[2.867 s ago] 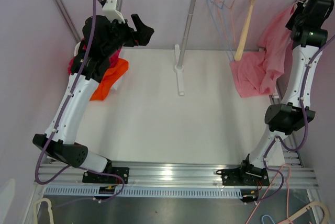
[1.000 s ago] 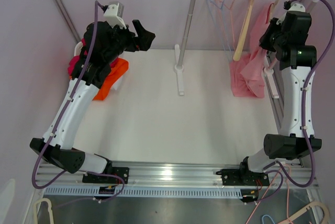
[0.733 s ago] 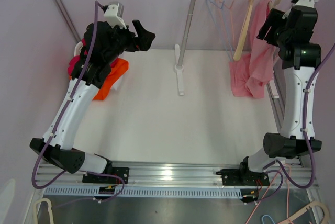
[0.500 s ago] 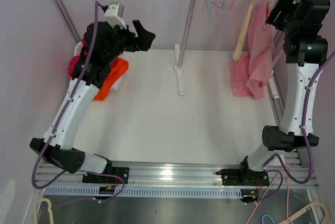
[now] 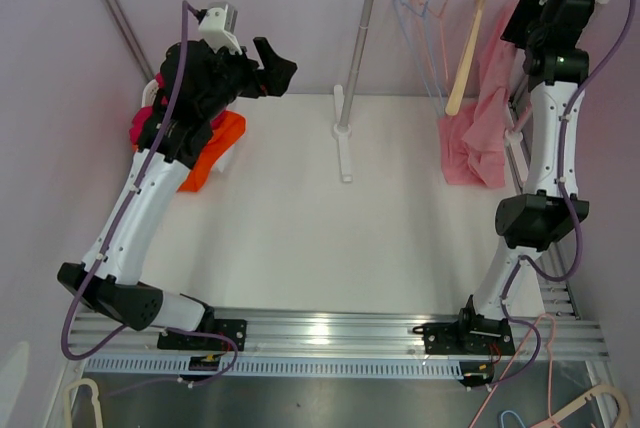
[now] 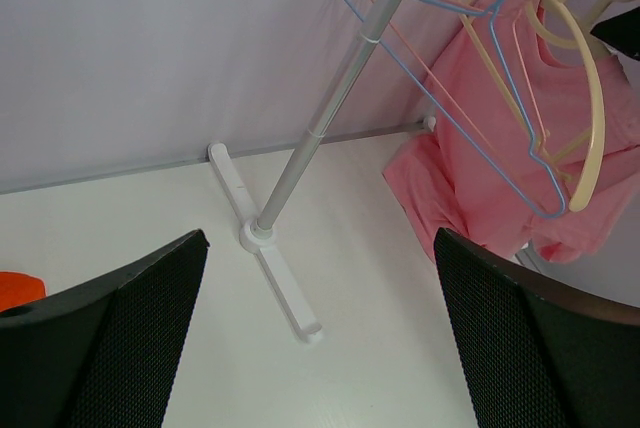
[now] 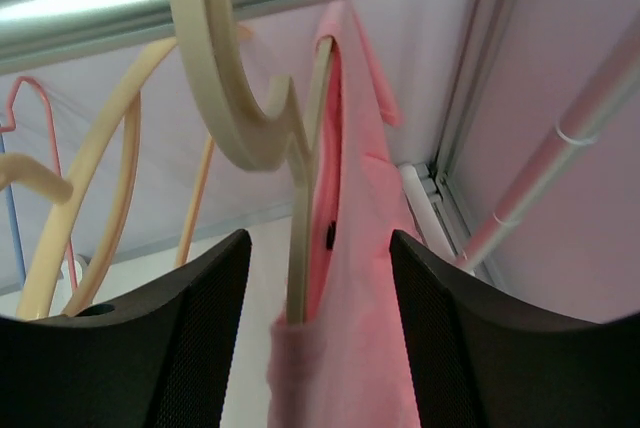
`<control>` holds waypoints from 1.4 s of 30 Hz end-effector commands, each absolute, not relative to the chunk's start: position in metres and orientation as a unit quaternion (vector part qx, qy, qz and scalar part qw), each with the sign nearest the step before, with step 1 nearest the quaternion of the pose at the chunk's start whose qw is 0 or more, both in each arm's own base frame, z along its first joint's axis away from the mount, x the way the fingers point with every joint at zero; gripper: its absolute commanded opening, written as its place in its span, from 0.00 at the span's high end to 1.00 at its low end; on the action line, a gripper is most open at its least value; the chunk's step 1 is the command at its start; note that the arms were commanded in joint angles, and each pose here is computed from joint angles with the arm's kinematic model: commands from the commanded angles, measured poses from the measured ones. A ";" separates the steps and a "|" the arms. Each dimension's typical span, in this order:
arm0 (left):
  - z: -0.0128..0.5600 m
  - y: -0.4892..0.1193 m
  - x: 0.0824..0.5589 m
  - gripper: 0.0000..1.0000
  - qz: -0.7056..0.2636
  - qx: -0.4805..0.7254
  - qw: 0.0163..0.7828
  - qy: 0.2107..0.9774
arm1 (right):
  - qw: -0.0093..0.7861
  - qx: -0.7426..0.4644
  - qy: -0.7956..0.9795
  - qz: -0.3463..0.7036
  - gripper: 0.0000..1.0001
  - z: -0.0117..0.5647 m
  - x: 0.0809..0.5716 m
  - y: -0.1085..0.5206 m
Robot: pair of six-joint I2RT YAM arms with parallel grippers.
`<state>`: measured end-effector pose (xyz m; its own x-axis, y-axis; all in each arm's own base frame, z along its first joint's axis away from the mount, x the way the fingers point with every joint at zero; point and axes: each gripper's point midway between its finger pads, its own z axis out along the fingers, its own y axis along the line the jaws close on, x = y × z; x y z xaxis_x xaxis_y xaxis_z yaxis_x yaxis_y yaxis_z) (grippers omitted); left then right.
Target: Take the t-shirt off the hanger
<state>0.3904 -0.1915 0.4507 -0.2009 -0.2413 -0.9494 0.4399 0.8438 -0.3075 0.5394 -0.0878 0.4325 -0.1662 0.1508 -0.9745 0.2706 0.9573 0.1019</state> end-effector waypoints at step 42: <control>0.491 -0.218 0.379 0.01 -0.320 0.121 0.675 0.653 | 0.772 0.139 0.620 0.004 1.00 0.564 0.478 -0.068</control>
